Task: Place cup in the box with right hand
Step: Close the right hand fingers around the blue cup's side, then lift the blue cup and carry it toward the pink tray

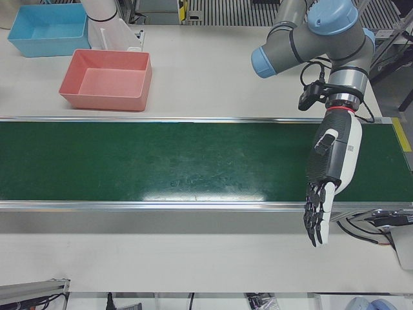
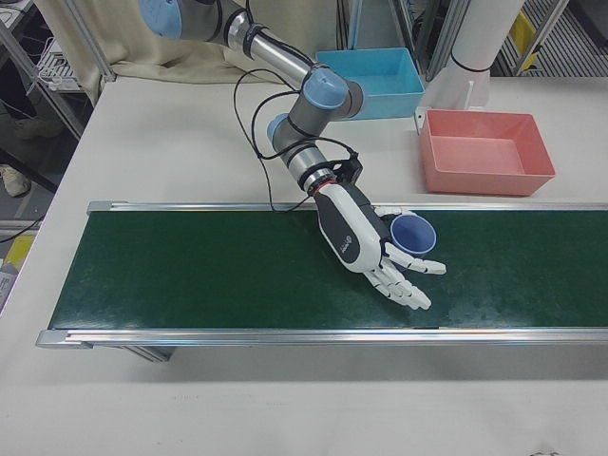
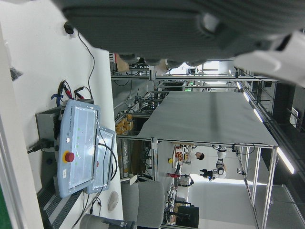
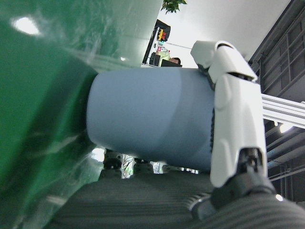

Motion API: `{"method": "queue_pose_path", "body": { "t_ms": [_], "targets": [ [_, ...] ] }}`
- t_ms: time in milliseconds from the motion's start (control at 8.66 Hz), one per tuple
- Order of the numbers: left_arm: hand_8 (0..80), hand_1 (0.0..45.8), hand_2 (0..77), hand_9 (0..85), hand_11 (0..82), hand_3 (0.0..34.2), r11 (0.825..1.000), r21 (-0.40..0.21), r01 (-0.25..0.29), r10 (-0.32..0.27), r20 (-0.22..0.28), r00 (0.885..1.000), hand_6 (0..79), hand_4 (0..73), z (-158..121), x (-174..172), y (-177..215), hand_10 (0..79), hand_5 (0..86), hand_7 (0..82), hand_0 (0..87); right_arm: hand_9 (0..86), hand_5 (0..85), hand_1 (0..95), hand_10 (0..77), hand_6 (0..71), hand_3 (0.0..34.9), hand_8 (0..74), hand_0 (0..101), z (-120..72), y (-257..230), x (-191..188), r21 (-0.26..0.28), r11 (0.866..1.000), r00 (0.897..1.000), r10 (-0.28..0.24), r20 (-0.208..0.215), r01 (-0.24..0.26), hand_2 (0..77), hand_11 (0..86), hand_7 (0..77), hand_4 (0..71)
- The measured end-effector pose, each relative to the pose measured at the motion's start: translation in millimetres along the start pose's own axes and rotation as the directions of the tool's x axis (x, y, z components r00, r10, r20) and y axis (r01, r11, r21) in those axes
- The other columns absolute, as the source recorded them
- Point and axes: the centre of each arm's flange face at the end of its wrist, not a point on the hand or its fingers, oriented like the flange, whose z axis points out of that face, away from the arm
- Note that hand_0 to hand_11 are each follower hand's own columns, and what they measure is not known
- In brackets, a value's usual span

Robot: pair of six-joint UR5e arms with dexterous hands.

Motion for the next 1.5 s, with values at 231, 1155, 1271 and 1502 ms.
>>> {"method": "queue_pose_path", "body": {
  "t_ms": [231,1155,1271,1502],
  "targets": [
    [0.0,0.5,0.5,0.5,0.0,0.0,1.0,0.0,0.0,0.0,0.0,1.0,0.0,0.0,0,0,0,0.0,0.0,0.0,0.0,9.3,16.9,33.8,10.9,12.5,8.0,19.1,61,-0.7,3,0,0.004,1.0,1.0,0.007,0.007,-0.007,25.6,18.0,12.5,1.6],
    [0.0,0.5,0.5,0.0,0.0,0.0,1.0,-0.001,0.0,0.0,0.0,1.0,0.0,0.0,0,0,0,0.0,0.0,0.0,0.0,42.5,22.9,25.6,39.8,30.5,13.4,56.2,80,-20.3,182,-25,-0.171,0.979,0.993,0.115,0.031,-0.108,35.5,54.0,67.6,28.9],
    [0.0,0.5,0.5,0.0,0.0,0.0,1.0,-0.001,0.0,0.0,0.0,1.0,0.0,0.0,0,0,0,0.0,0.0,0.0,0.0,42.5,22.9,25.6,39.8,30.5,13.5,56.2,80,-21.5,199,1,-0.194,0.973,0.992,0.126,-0.017,-0.127,35.5,54.0,67.6,28.9],
    [0.0,0.5,0.5,0.0,0.0,0.0,1.0,0.0,0.0,0.0,0.0,1.0,0.0,0.0,0,0,0,0.0,0.0,0.0,0.0,42.5,22.9,18.0,39.8,30.5,13.5,56.2,80,-32.1,239,60,-0.237,0.96,0.987,0.125,-0.106,-0.147,40.9,54.0,67.6,28.9]
  ]
}}
